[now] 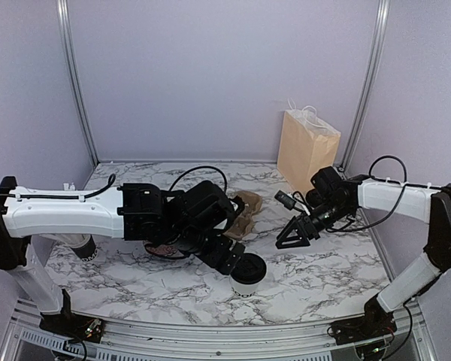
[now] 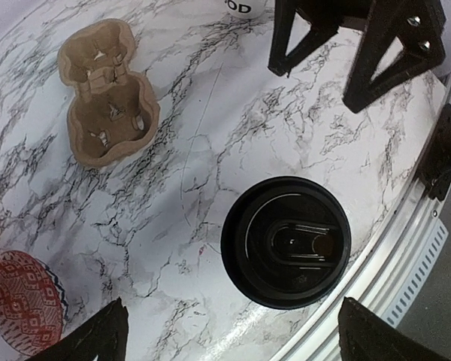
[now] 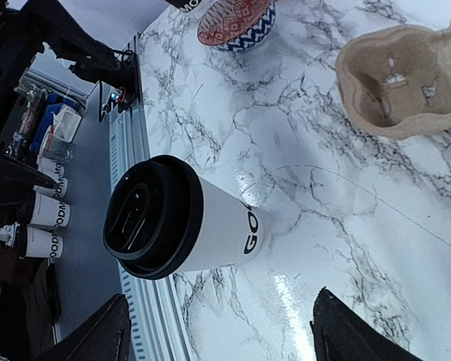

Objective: Pack the takeout coffee

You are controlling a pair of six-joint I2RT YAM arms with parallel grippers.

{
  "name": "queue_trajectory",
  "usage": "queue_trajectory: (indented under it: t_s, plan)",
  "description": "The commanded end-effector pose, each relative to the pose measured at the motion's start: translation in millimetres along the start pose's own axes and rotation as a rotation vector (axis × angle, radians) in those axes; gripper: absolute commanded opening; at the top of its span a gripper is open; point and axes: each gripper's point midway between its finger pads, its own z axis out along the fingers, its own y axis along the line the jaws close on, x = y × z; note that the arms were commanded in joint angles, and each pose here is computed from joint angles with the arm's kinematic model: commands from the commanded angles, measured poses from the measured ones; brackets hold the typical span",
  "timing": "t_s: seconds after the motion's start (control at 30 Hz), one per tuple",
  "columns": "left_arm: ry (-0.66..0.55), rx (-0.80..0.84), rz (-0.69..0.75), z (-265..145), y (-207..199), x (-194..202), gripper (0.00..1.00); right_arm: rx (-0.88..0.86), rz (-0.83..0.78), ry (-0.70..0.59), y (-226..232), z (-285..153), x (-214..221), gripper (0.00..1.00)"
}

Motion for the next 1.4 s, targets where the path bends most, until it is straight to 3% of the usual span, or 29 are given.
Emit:
queue_trajectory:
  t_s: [0.0,0.23,0.5,0.77,1.07,1.37]
  plan:
    - [-0.178,0.042,-0.327,5,12,-24,0.93,-0.13,0.053,0.065,20,24,8,0.8]
    - [-0.225,0.155,-0.453,20,10,-10,0.89,-0.167,0.042,0.108,27,39,13,0.83]
    - [-0.208,0.247,-0.475,35,-4,0,0.84,-0.183,0.043,0.146,27,49,24,0.83]
    - [-0.108,0.211,-0.492,58,0,39,0.69,-0.186,0.048,0.164,22,54,30,0.82]
    - [-0.05,0.145,-0.508,78,4,68,0.65,-0.141,0.074,0.205,4,62,39,0.8]
    - [0.061,0.058,-0.557,100,18,112,0.6,0.011,0.175,0.325,-42,78,68,0.76]
